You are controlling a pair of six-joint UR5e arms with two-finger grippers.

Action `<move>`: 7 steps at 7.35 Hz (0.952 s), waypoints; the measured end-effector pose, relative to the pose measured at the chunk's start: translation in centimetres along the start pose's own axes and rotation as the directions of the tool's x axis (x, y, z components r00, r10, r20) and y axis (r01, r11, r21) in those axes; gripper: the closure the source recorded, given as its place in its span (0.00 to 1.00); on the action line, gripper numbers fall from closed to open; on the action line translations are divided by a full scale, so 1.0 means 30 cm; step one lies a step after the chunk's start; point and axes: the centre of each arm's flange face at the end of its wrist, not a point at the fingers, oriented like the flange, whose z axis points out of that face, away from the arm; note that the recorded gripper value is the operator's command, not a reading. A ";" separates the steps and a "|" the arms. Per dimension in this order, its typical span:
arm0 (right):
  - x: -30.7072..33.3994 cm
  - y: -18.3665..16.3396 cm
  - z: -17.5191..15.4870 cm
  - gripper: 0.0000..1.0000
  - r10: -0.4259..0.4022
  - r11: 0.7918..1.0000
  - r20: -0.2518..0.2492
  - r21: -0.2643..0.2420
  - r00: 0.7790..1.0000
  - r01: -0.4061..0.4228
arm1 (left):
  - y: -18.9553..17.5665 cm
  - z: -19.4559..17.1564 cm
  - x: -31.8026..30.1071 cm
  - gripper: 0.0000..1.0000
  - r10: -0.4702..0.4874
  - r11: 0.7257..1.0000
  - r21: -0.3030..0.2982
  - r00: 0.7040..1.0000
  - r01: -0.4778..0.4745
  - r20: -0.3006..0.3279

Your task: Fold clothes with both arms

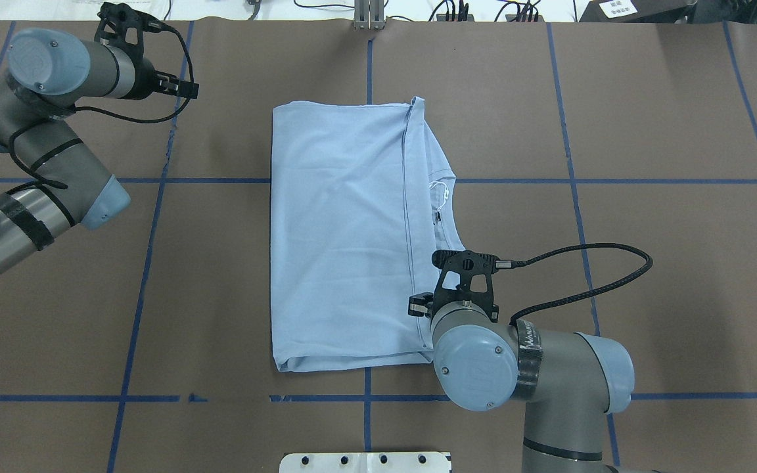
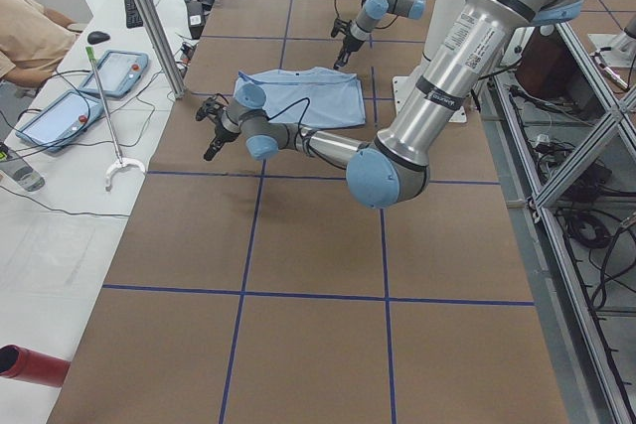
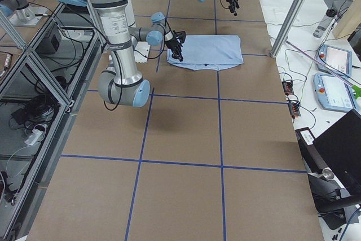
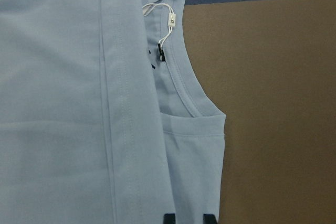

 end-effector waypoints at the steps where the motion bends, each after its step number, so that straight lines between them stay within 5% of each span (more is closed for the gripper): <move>1: -0.011 0.028 -0.016 0.07 -0.022 1.000 0.012 -0.011 1.000 0.022 | -0.001 -0.002 0.001 0.00 0.000 1.000 0.001 1.000 0.000 -0.001; 3: -0.038 0.136 -0.039 0.43 -0.119 0.993 0.031 -0.011 0.992 0.120 | 0.002 -0.001 0.001 0.00 -0.001 1.000 0.000 1.000 0.001 -0.001; 5: -0.049 0.181 -0.051 0.61 -0.259 0.966 0.040 0.003 0.965 0.259 | 0.006 0.001 0.008 0.00 -0.026 1.000 -0.002 1.000 0.026 -0.003; 7: -0.050 0.177 -0.049 0.66 -0.400 0.916 0.036 0.023 0.916 0.400 | 0.008 0.001 0.012 0.00 -0.037 0.999 -0.002 0.999 0.037 -0.004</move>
